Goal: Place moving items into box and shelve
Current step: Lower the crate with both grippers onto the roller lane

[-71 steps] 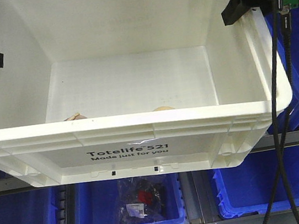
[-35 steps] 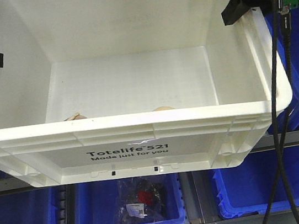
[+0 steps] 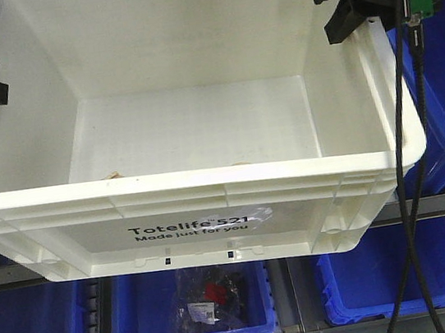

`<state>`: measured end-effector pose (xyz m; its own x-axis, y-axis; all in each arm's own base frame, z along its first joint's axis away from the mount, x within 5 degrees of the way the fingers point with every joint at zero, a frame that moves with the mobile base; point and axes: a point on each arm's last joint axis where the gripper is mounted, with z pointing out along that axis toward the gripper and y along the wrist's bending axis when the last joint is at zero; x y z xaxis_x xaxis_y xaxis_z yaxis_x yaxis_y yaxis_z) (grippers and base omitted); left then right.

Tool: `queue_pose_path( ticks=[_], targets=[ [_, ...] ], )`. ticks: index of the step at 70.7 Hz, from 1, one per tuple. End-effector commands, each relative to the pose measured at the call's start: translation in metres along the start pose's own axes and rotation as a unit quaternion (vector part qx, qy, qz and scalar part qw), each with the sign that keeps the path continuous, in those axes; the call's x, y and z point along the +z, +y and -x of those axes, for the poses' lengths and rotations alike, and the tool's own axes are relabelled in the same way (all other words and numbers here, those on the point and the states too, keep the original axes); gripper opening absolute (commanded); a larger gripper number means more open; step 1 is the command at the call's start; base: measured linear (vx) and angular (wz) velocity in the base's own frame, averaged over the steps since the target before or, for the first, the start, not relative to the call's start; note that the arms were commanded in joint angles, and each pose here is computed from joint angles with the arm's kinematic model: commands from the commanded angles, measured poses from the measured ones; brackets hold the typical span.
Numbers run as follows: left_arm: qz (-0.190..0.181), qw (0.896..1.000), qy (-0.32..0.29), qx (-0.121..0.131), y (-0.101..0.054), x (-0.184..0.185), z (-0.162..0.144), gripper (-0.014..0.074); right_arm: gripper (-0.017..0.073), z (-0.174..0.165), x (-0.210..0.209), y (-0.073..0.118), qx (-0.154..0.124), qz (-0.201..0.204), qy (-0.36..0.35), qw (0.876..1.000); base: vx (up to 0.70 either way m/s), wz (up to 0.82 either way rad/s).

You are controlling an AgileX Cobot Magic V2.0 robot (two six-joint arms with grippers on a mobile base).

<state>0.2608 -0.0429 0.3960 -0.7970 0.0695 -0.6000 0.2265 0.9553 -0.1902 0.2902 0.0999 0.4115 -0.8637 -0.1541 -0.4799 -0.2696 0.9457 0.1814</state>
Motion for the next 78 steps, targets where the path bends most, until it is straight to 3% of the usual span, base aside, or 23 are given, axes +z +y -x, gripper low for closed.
queue_pose_path(
  ticks=[1,24,54,78],
  targets=[
    [-0.013,0.996,-0.093,0.007,-0.009,-0.023,0.014,-0.0017,-0.0012,0.007,-0.032,0.009,-0.017,0.028,-0.093,0.995,0.0,0.0],
    [-0.011,0.996,-0.092,0.004,-0.007,-0.017,0.012,-0.0017,-0.001,-0.004,-0.015,0.003,-0.005,0.025,-0.143,0.989,0.0,0.0],
    [0.002,0.993,-0.117,-0.01,0.001,0.005,0.006,-0.0017,-0.0009,-0.015,-0.008,0.002,-0.055,0.034,-0.237,0.969,0.0,0.0],
    [0.032,0.988,-0.152,0.008,0.006,0.004,0.012,-0.0017,-0.0009,-0.005,-0.01,0.004,-0.058,0.04,-0.29,0.954,0.0,0.0]
  ],
)
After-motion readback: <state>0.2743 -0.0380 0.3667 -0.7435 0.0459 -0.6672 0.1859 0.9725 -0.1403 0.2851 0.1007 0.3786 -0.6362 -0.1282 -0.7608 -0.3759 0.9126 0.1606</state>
